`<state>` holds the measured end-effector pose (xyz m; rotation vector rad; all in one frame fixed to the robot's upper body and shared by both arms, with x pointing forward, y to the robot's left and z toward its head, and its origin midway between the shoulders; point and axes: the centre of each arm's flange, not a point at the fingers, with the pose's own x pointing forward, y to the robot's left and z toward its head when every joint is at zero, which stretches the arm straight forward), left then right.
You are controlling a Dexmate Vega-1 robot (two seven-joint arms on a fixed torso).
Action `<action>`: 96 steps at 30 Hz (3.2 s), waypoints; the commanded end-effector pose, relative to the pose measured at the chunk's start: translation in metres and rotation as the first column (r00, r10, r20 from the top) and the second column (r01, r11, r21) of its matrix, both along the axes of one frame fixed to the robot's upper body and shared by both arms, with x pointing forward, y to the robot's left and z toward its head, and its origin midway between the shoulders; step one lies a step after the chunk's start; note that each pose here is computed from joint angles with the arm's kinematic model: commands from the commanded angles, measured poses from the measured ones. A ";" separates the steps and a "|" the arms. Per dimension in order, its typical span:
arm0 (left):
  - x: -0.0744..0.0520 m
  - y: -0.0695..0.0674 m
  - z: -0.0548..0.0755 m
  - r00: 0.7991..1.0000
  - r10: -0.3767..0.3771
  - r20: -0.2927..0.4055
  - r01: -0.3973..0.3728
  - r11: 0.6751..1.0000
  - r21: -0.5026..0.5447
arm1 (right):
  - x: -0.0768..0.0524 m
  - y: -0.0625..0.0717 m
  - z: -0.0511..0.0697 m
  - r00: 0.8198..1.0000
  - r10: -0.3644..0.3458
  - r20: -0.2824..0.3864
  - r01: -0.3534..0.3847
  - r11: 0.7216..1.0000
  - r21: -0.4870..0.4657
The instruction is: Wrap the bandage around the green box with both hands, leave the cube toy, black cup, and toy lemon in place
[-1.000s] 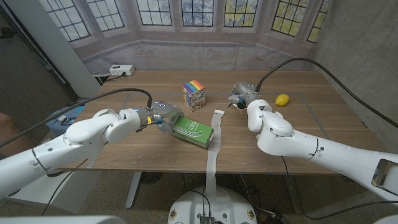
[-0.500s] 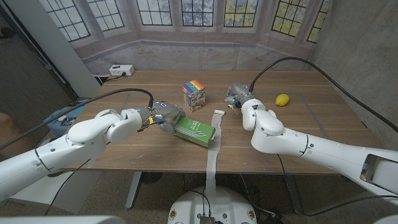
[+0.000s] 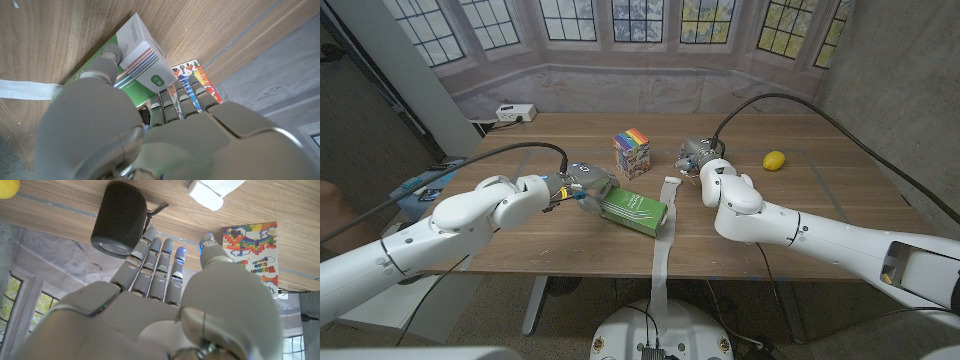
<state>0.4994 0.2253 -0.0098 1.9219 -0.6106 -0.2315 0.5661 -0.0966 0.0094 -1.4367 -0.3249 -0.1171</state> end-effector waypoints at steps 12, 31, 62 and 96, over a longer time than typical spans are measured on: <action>-0.001 -0.002 -0.003 1.000 0.004 -0.001 -0.004 1.000 -0.013 | 0.021 0.011 -0.014 0.996 -0.008 -0.091 0.007 1.000 -0.018; -0.001 -0.003 -0.005 1.000 -0.004 0.000 0.004 1.000 -0.020 | 0.028 0.022 -0.024 0.994 -0.014 -0.105 0.012 1.000 -0.018; -0.001 -0.005 -0.008 1.000 -0.003 -0.008 0.003 1.000 -0.021 | 0.041 0.025 -0.036 0.998 -0.020 -0.063 0.018 0.999 -0.041; -0.002 -0.013 -0.012 1.000 -0.019 -0.011 0.019 1.000 -0.023 | 0.045 0.021 -0.056 0.998 -0.001 0.062 0.004 0.998 -0.056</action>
